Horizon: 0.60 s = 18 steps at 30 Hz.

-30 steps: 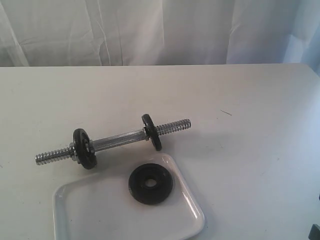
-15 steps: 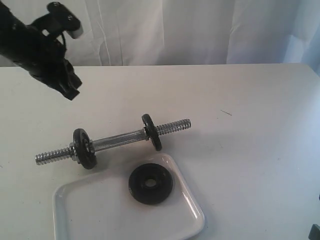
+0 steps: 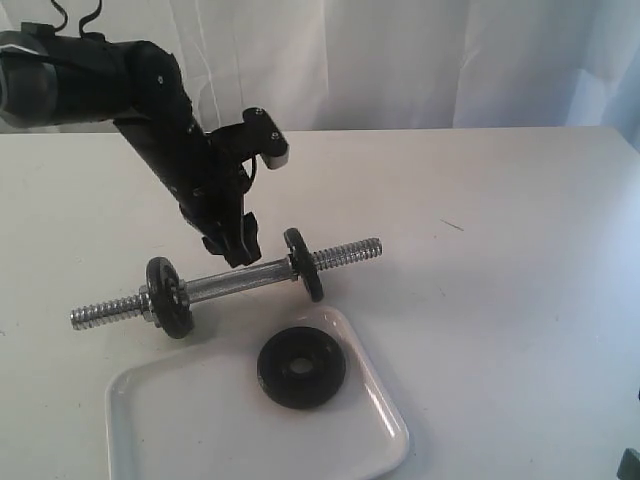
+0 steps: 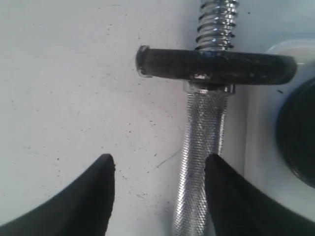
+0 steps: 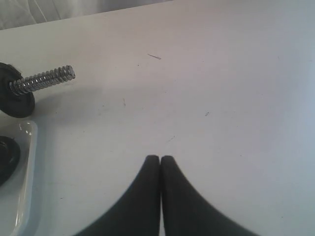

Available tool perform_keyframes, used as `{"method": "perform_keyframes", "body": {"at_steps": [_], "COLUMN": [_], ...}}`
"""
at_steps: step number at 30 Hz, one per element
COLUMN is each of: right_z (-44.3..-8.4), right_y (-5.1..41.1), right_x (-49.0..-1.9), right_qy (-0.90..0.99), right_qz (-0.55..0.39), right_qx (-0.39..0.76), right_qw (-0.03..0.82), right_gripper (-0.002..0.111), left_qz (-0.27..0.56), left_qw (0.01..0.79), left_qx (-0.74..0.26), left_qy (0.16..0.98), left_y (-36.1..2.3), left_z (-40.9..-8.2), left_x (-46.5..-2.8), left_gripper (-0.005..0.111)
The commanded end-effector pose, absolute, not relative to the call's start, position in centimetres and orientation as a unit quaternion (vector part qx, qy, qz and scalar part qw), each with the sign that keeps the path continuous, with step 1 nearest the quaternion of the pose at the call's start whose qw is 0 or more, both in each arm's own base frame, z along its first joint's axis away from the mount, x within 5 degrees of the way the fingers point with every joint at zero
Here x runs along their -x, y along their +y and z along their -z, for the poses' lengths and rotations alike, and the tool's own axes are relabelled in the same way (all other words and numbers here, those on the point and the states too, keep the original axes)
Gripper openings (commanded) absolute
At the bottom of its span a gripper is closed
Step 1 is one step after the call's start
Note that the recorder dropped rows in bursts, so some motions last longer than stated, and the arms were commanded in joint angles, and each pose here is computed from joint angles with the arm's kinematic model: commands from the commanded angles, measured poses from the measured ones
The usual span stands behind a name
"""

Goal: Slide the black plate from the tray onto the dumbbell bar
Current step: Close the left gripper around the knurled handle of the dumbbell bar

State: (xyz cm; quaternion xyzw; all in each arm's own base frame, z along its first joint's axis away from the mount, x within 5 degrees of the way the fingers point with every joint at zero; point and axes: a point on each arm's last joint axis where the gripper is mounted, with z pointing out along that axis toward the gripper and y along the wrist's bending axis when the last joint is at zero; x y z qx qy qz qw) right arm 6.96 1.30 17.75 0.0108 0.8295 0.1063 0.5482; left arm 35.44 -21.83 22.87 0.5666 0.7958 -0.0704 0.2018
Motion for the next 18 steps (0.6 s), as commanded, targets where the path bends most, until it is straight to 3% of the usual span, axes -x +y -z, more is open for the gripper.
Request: {"method": "perform_keyframes", "body": {"at_steps": [1,4,18], "right_z": [-17.8,-17.8,-17.8], "right_y": [1.2,1.2,1.2], "right_x": [-7.0,-7.0,-7.0], "right_qy": [0.826,0.826,0.826], "right_qz": [-0.104,-0.104,-0.104], "right_qx": [-0.013,-0.013,-0.013], "right_qw": [0.554,0.554,0.554], "right_gripper": [0.0,0.0,0.0], "left_qz": [0.098,0.092,0.083], "left_qw": [0.161,0.183,0.136], "left_qx": [-0.575,-0.575,-0.574], "left_qy": [0.796,0.792,0.803], "left_y": [-22.7,-23.5,-24.4], "left_z": [-23.5,-23.1,-18.9], "left_x": [-34.0,-34.6,-36.6], "left_gripper": [0.059,0.059,0.059]}}
